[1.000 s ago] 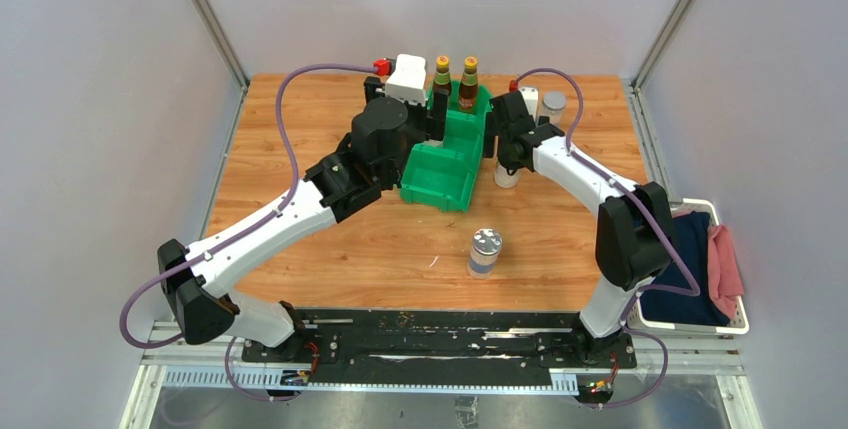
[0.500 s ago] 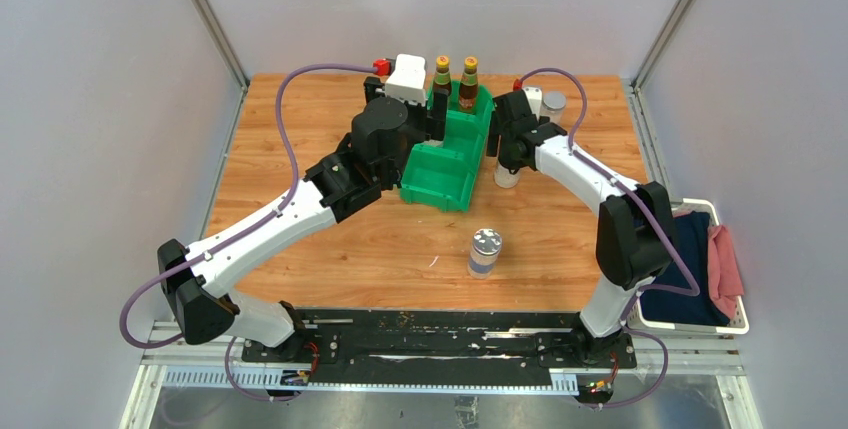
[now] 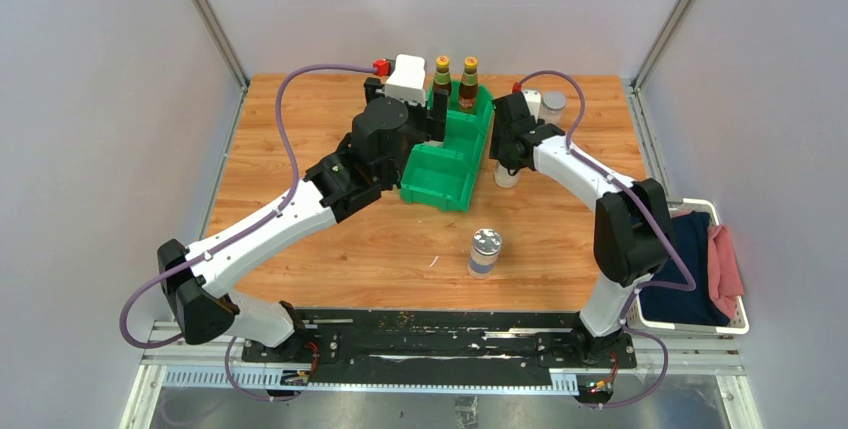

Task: Organize the condiment bottles
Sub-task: Pick up the bottle from the center of the board.

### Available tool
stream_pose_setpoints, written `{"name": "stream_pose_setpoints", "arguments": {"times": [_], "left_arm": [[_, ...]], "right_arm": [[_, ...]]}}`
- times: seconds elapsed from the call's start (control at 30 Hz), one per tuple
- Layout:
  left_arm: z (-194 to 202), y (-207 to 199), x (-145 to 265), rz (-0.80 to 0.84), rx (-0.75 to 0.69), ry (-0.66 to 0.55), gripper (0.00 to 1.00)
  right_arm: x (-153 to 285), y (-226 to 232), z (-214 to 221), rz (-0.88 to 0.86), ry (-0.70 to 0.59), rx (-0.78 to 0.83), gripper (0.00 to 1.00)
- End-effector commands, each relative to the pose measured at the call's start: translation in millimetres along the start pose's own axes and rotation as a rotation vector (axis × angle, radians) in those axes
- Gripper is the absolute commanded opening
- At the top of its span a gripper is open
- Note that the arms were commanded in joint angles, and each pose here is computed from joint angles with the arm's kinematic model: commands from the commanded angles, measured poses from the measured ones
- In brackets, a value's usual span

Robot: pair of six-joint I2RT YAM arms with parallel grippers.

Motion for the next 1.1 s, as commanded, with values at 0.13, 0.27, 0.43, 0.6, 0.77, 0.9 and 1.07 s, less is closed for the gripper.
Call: {"name": "stream_pose_setpoints", "arguments": {"times": [0.13,0.27,0.43,0.6,0.77,0.9,1.07], "left_arm": [[0,-5,2,0.011,0.007,0.007,0.84],[-1,-5,1,0.008,0.007,0.009,0.84],[-2,-5,1,0.007,0.013,0.007,0.84],[-6,-6,1,0.002,0.024,0.001,0.84],[-9,-4,1,-0.010,0.030,-0.005,0.84],[-10,-2,1,-0.032,0.038,-0.015,0.84],[-16,4,2,-0.078,0.061,-0.056,0.84]], "right_arm": [[-2,-6,1,0.016,0.011,0.001,0.07],[5,-6,-5,0.004,-0.006,0.008,0.00],[15,-6,-14,-0.017,-0.037,0.014,0.00],[25,-6,-24,-0.042,-0.064,0.023,0.00],[34,-4,-33,-0.066,-0.089,0.022,0.00],[40,-2,-39,-0.089,-0.105,0.022,0.00],[47,2,-48,-0.118,-0.125,0.027,0.00]]}}
Point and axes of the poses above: each gripper's point midway between its finger pads, its own x axis back along the fingers, its own y axis along the line the jaws close on, z = x × y, the point moved 8 cm from there along x, back along the fingers, and after that the axes turned 5 degrees about -x, right-handed, at the moved point
